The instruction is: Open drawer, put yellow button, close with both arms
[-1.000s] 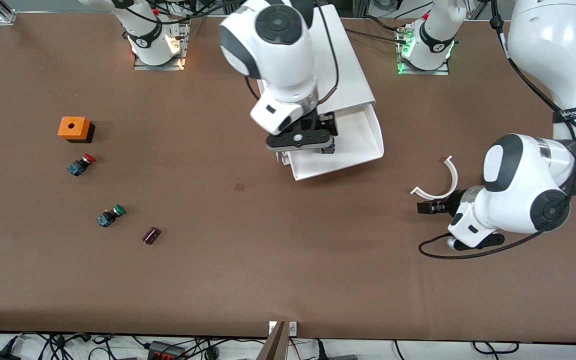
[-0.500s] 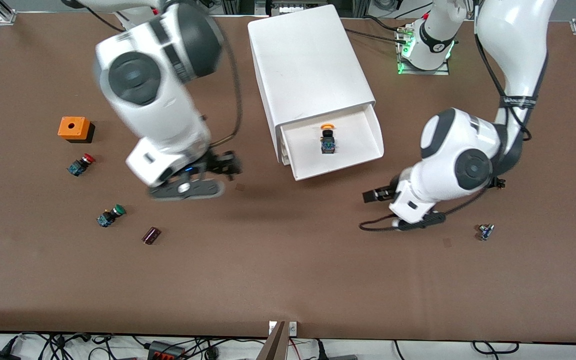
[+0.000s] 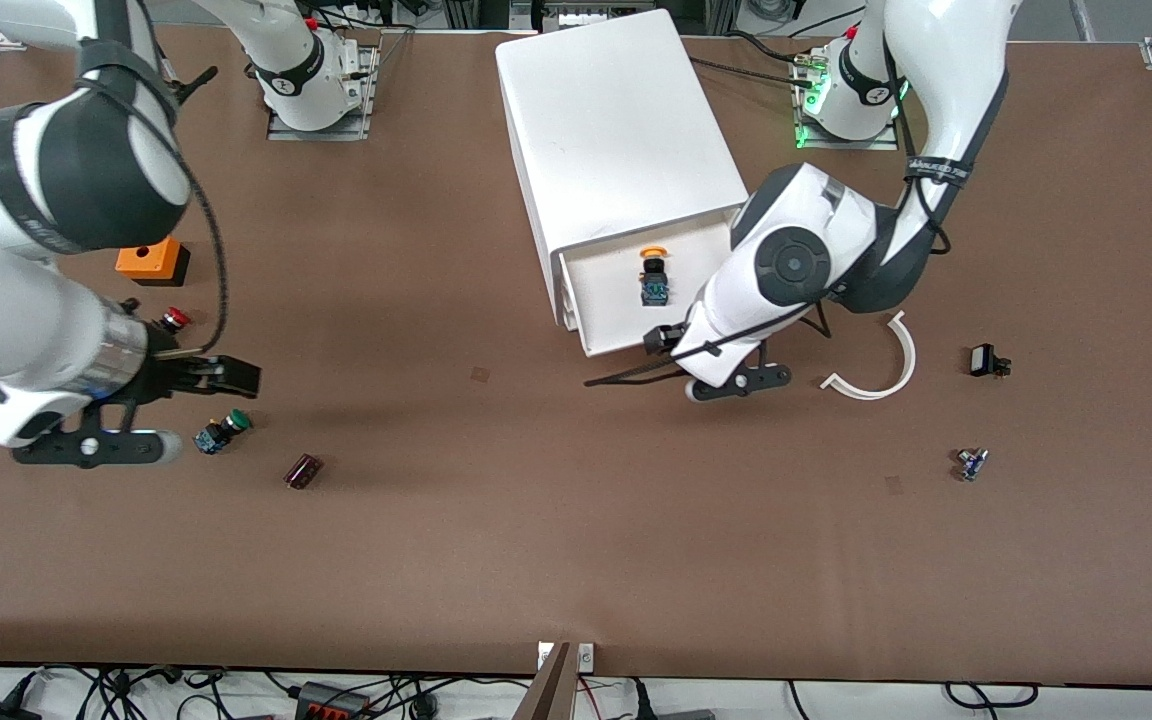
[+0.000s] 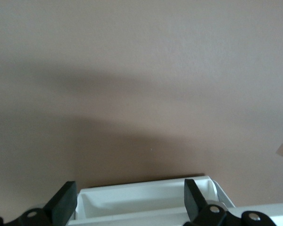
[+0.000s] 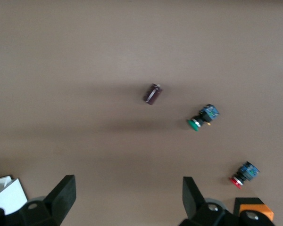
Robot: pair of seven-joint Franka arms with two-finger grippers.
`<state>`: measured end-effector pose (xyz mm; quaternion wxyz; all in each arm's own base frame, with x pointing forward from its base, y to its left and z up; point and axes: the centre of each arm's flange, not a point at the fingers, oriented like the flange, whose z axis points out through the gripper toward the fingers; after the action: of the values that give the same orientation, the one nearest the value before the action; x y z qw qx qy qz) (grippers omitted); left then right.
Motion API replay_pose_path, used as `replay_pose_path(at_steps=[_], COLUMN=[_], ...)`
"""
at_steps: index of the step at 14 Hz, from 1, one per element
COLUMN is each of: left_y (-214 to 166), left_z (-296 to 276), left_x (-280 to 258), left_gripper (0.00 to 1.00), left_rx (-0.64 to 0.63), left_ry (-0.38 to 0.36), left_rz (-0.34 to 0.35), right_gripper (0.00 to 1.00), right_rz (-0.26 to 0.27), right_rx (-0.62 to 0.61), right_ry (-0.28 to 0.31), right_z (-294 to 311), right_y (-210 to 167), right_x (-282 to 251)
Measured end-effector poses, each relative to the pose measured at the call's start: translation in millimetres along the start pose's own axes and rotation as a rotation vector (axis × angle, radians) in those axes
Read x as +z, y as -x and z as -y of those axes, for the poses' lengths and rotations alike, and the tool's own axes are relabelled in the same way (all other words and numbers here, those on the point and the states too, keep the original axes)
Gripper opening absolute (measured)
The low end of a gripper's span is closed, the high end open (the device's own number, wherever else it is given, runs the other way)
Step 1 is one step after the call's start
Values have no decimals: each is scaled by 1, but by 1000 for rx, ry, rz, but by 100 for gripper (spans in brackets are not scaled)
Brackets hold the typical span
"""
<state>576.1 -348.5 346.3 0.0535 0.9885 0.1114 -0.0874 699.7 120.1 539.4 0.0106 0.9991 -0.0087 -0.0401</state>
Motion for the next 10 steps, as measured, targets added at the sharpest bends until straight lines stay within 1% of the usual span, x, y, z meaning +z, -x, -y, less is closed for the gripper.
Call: replay_pose_path(at_steps=[3, 6, 10], left_y=[22, 49, 71], left_z=[-10, -19, -27], left_x=[10, 19, 25], left_gripper=[100, 100, 100], left_rx=[33, 71, 88], left_ry=[-12, -29, -46], left_rz=[25, 49, 73], right_gripper=[100, 100, 100], right_rz=[31, 5, -13], right_rx=[18, -14, -1], right_ry=[1, -8, -7], right_z=[-59, -120, -142], right_y=[6, 19, 51], right_x=[1, -7, -31])
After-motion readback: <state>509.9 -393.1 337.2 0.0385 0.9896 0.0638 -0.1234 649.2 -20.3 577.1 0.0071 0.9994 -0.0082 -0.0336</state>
